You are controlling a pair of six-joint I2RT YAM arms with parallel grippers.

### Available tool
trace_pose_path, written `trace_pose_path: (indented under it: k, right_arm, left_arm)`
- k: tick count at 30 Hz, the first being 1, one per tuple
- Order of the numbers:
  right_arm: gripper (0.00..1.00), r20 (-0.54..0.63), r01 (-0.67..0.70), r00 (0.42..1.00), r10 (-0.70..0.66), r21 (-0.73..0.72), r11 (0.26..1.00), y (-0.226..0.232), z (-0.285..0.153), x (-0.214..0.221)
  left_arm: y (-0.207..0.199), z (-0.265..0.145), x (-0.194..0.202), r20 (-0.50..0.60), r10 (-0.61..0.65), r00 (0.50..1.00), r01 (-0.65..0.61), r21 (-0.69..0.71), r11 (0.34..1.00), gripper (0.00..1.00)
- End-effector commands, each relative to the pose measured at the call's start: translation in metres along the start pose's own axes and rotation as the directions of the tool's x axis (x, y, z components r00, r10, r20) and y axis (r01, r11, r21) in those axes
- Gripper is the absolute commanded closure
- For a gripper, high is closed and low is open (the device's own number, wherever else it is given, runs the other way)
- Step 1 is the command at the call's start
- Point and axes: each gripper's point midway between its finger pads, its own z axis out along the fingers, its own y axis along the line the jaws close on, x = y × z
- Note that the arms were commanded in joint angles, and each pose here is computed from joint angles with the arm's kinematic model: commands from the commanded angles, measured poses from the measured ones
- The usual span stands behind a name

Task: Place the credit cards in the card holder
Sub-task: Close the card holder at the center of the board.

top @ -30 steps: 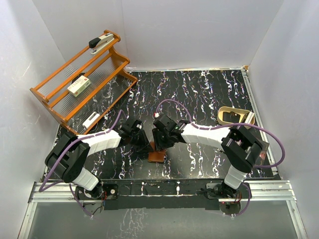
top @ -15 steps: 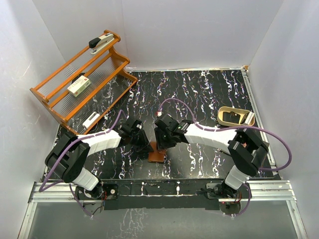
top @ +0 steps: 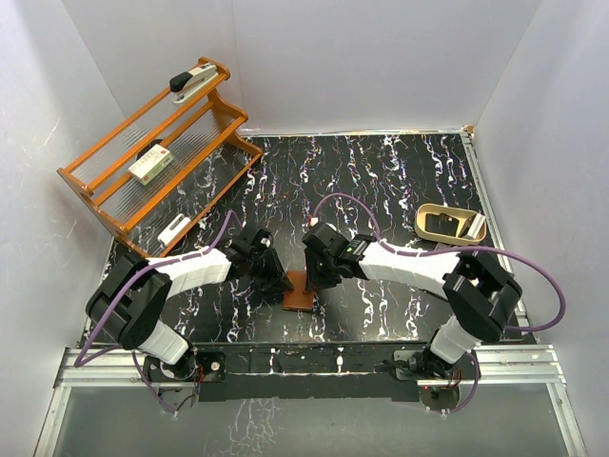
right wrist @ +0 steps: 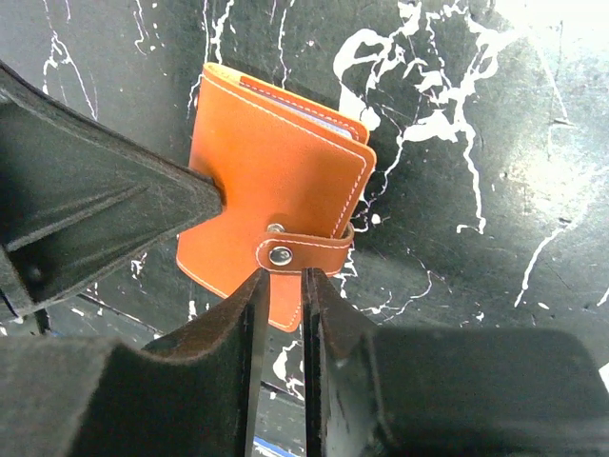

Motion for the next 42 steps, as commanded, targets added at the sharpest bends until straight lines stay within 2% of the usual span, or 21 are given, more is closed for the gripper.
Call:
trace_pose_path:
  k: [1, 42]
  right_arm:
    - [0.82, 0.054, -0.014, 0.998, 0.017, -0.057, 0.998, 0.017, 0.004, -0.016]
    - [0.89, 0.027, -0.023, 0.999, 0.024, -0.07, 0.997, 0.021, 0.021, -0.013]
  left_arm:
    - [0.015, 0.001, 0.007, -0.014, -0.012, 1.0, 0.011, -0.043, 0.999, 0.93]
    - [0.014, 0.002, 0.007, -0.015, -0.012, 1.0, 0.012, -0.039, 0.999, 0.93]
